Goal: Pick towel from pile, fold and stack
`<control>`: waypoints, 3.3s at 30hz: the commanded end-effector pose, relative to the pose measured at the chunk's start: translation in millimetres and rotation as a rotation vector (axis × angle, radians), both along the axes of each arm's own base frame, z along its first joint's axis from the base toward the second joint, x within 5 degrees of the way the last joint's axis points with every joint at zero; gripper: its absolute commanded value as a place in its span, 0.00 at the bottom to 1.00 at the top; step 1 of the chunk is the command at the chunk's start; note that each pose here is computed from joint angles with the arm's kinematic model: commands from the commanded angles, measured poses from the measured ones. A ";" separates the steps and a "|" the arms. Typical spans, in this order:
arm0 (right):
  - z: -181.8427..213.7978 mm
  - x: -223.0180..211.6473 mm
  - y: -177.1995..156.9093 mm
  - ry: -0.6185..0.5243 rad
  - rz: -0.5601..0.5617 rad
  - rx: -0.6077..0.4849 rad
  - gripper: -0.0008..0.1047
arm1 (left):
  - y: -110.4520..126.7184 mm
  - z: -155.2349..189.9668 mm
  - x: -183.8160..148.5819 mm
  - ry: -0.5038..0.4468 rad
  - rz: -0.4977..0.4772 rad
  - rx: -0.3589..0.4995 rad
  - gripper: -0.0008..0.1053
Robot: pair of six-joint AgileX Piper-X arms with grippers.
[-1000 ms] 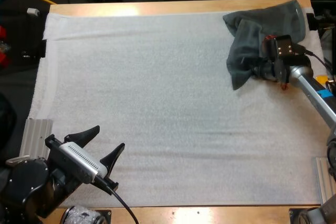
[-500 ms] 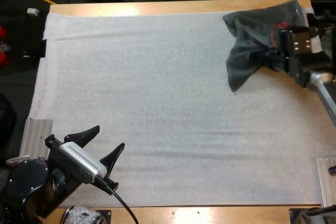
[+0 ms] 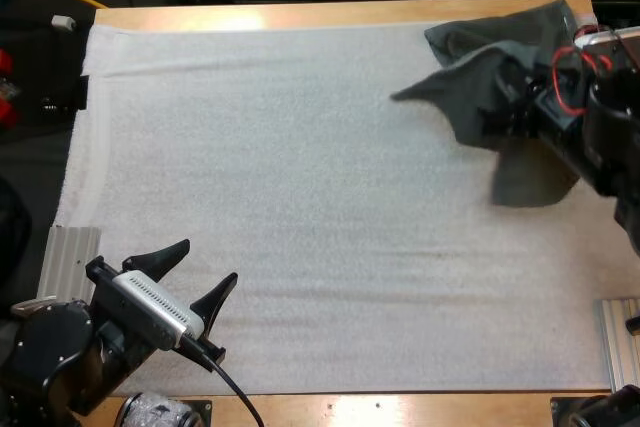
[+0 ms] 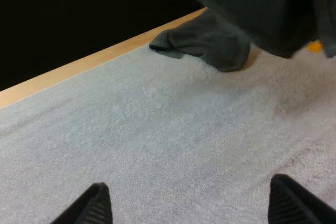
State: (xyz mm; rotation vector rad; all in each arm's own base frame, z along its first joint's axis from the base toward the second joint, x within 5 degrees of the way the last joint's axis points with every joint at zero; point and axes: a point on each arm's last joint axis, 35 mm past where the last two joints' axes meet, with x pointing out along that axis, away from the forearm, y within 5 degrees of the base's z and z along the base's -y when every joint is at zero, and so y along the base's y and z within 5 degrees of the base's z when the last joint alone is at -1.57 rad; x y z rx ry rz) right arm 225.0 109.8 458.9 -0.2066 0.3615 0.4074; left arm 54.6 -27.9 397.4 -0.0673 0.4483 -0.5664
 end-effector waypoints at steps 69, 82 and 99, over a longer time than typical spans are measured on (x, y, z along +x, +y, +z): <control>-159.1 19.6 171.0 0.583 0.241 -0.210 0.83 | 0.0 -1.2 -1.5 0.031 -0.003 -0.004 0.57; -224.5 16.5 201.4 0.797 0.313 -0.228 0.42 | 3.2 -18.3 -11.1 0.204 -0.002 0.053 0.57; -292.8 -4.4 243.0 0.871 0.386 -0.313 0.38 | 3.5 -19.5 -11.9 0.218 -0.002 0.058 0.57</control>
